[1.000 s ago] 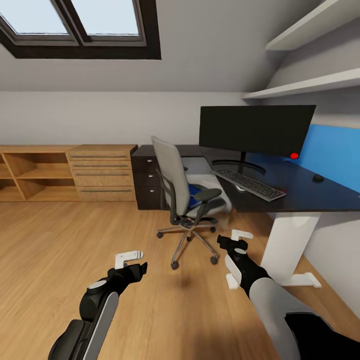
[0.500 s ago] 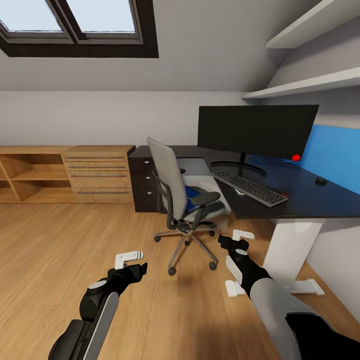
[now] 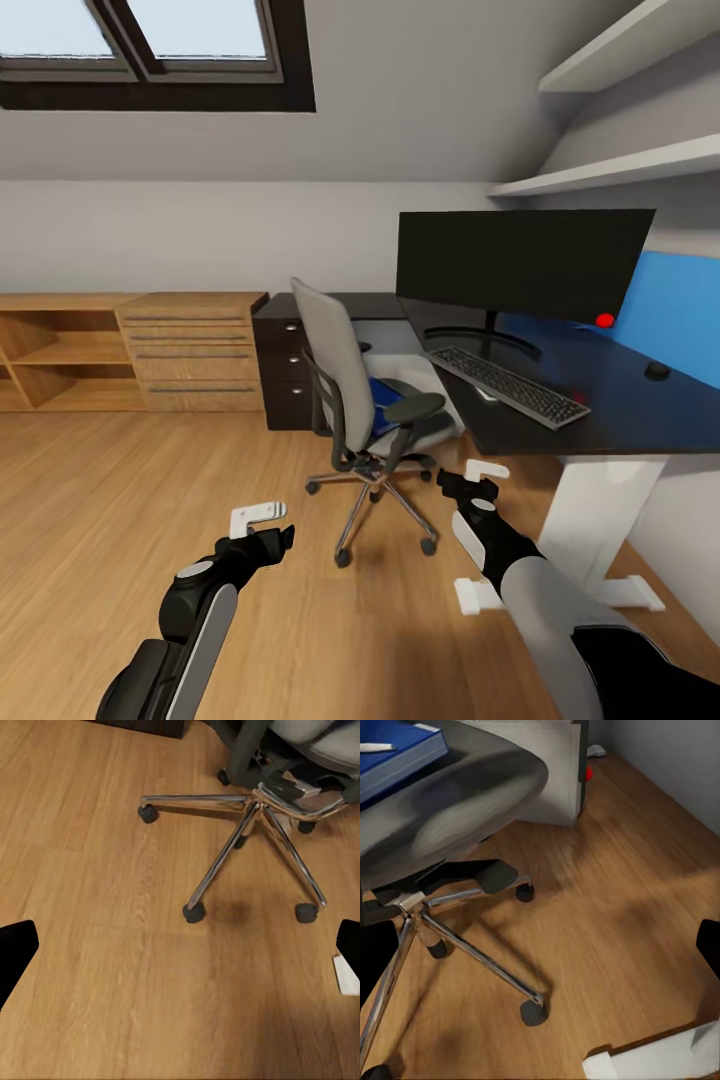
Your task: In the bedroom, organize the workspace by keeping the computer under the desk, ensuring the monitor is on the desk, placing the keyboard on the desk next to the monitor, placing the mouse on the desk next to the keyboard, moving the folder from the swivel chair onto the desk next to the mouse, stacking the notebook on top of the folder with the pen on top of the notebook, and positioning the swivel chair next to the desk.
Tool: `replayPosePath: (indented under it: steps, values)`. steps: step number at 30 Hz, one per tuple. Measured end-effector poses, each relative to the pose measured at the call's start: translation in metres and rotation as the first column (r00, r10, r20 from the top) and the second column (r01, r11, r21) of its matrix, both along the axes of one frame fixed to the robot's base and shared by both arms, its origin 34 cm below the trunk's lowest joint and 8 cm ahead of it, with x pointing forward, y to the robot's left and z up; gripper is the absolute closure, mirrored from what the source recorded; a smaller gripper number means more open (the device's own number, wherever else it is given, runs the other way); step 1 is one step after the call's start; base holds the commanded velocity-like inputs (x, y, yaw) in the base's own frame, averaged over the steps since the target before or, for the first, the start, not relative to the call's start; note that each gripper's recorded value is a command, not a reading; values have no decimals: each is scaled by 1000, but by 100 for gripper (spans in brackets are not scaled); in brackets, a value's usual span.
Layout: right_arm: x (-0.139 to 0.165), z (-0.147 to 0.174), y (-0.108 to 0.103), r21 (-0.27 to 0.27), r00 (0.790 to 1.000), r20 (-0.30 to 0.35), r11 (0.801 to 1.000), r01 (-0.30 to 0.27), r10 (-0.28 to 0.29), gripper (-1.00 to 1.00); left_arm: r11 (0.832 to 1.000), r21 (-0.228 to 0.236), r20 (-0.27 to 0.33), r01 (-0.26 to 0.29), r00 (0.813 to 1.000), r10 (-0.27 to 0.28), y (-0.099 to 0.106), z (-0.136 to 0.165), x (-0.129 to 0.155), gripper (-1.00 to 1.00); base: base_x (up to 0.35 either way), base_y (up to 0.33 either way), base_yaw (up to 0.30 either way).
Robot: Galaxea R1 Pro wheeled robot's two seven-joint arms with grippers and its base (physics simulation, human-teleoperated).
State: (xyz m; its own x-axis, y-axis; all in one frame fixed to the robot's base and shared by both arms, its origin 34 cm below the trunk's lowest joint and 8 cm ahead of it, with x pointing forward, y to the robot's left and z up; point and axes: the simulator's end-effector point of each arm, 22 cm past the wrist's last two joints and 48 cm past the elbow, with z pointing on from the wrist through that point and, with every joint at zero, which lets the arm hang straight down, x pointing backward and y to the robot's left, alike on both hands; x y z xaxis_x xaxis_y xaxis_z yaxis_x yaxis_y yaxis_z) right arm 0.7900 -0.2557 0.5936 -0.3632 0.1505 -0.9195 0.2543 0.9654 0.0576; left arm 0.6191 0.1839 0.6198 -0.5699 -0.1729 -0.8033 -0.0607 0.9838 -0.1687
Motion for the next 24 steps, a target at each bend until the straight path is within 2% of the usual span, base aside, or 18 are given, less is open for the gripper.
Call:
replayPosePath:
  steps: [12, 19, 24]
  values:
    - [-1, -2, 0, 0, 1000, -3, 1000, 0, 0, -100, 1000, 1, 0, -2, 1000, 2, 1, 0, 0, -100, 303, 1, 0]
    - [-2, -3, 1, 1, 1000, -4, 1000, -1, 1, -100, 1000, 1, 1, -3, 1000, 3, 2, 0, 0, -100, 309, 96, 0]
    - [-2, -3, 1, 1, 1000, -5, 1000, -2, 2, -100, 1000, 1, -1, -2, 1000, 2, 2, 0, 0, -100, 156, 66, 14]
